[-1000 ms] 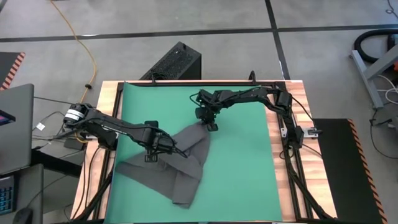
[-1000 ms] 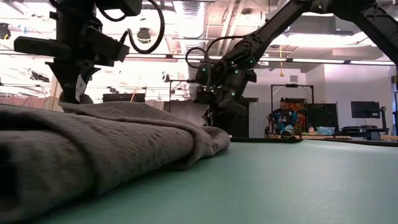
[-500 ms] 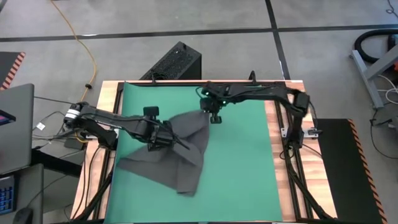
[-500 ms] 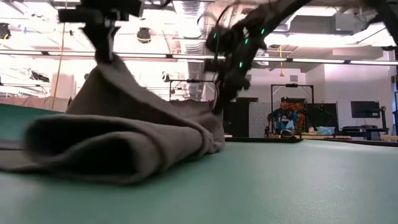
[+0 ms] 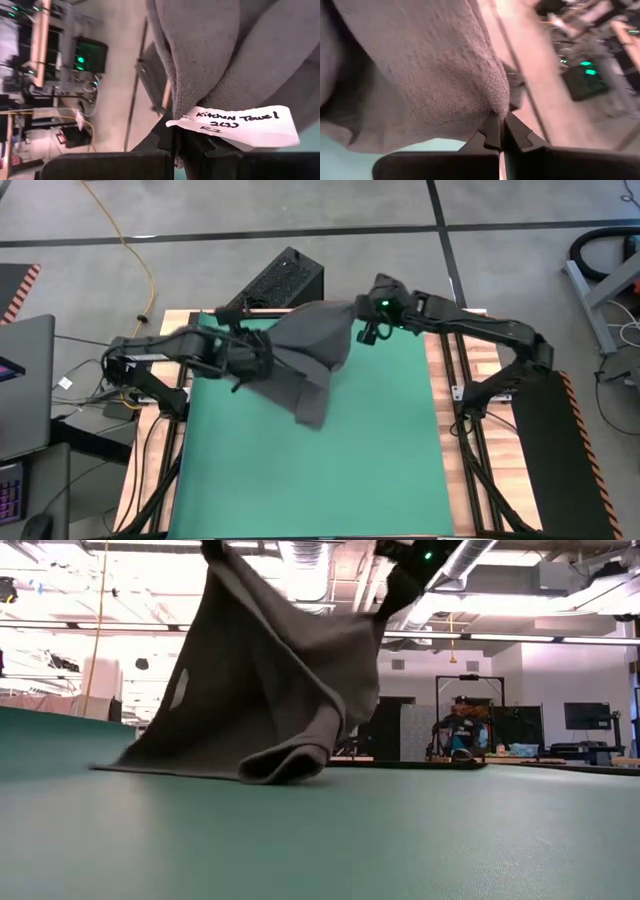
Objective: Roll towel
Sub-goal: Roll the gray towel
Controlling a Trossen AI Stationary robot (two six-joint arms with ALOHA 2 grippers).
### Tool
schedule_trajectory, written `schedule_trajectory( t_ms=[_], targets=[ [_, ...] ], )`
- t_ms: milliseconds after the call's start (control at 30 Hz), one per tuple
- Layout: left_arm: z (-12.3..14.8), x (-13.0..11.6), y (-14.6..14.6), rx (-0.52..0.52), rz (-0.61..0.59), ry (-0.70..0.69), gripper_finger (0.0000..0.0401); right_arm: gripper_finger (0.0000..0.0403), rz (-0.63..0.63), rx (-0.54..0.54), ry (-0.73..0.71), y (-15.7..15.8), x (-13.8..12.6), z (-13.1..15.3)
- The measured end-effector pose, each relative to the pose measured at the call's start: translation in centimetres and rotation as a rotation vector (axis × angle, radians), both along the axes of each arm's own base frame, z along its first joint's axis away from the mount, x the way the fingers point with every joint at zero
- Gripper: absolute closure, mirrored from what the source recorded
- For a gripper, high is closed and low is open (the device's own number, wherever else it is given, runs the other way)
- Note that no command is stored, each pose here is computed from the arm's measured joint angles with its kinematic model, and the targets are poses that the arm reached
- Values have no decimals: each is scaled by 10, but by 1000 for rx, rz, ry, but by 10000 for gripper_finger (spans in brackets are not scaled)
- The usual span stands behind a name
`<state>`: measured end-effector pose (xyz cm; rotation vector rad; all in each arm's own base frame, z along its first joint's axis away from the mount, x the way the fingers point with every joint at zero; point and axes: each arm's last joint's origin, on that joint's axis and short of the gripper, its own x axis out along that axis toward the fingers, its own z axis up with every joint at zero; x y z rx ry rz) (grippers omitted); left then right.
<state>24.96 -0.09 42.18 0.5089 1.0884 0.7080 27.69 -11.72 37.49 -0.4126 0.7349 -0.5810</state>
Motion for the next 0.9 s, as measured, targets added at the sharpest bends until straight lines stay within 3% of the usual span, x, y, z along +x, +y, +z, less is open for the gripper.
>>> schedule_trajectory(
  t_ms=[400, 600, 700, 833, 900],
  targets=[
    [60, -23, 35, 147, -11, -12, 401, 390, -170, -294, -133, 26, -46, 57],
    [75, -34, 51, 189, -11, 32, 401, 390, -181, -343, -193, 32, -51, 68],
    [81, -40, 56, 149, -86, 51, 401, 390, -194, -352, -189, 37, -50, 69],
    [86, -46, 61, 47, -275, 71, 401, 390, -265, -412, -169, 41, -48, 71],
    [89, -50, 64, 53, -324, 97, 401, 390, -306, -451, -147, 40, -48, 73]
  ],
)
